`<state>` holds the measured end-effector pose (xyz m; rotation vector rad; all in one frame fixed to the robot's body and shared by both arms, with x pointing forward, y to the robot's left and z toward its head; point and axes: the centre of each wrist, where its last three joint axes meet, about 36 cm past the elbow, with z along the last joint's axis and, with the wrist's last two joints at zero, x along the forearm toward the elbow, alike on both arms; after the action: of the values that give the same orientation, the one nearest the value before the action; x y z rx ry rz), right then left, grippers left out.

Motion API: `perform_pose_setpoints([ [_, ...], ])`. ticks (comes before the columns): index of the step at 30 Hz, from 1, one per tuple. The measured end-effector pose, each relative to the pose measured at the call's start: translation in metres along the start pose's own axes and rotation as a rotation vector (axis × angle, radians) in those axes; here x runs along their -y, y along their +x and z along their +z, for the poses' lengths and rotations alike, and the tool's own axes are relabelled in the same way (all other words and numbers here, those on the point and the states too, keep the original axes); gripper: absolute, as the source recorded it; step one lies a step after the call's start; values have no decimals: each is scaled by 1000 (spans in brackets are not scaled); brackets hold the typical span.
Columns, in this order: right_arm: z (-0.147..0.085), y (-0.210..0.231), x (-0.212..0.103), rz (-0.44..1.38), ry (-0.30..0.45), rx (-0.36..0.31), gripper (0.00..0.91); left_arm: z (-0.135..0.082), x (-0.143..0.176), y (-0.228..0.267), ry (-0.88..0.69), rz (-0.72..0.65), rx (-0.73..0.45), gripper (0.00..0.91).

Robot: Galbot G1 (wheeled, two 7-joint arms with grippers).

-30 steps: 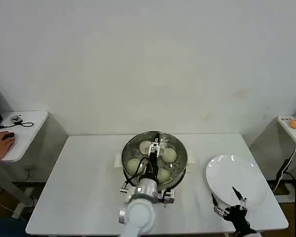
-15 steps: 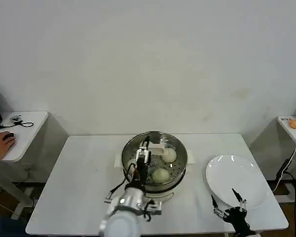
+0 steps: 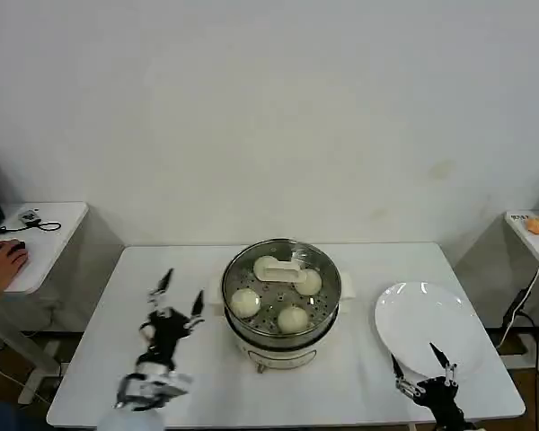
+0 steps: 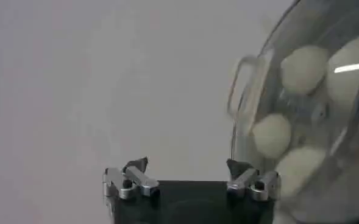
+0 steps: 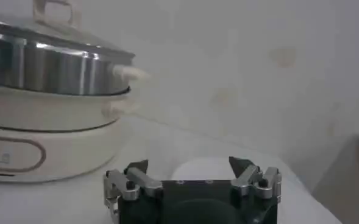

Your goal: Take steamed baozi put them in steamer then cover it.

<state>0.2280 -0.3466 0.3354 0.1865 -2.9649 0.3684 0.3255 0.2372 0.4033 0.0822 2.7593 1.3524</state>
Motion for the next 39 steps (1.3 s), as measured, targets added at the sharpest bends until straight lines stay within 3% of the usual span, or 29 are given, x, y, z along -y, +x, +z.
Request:
perform_pose_setpoints([
  [6,-4,5,1,-13,-6,-6,907,39,-11,23,332,-66,-80,907],
  [16,-15,13,-4,-30,-46,-42,907,62,-6,69,701,-115,-188,907],
  [30,-30,19,-17,-15,-86,-80,907,75,16,104,832,-103,-241,907],
  [39,-33,23,-24,-18,-85,-95,907,71,21,114,855,-93,-248,907],
])
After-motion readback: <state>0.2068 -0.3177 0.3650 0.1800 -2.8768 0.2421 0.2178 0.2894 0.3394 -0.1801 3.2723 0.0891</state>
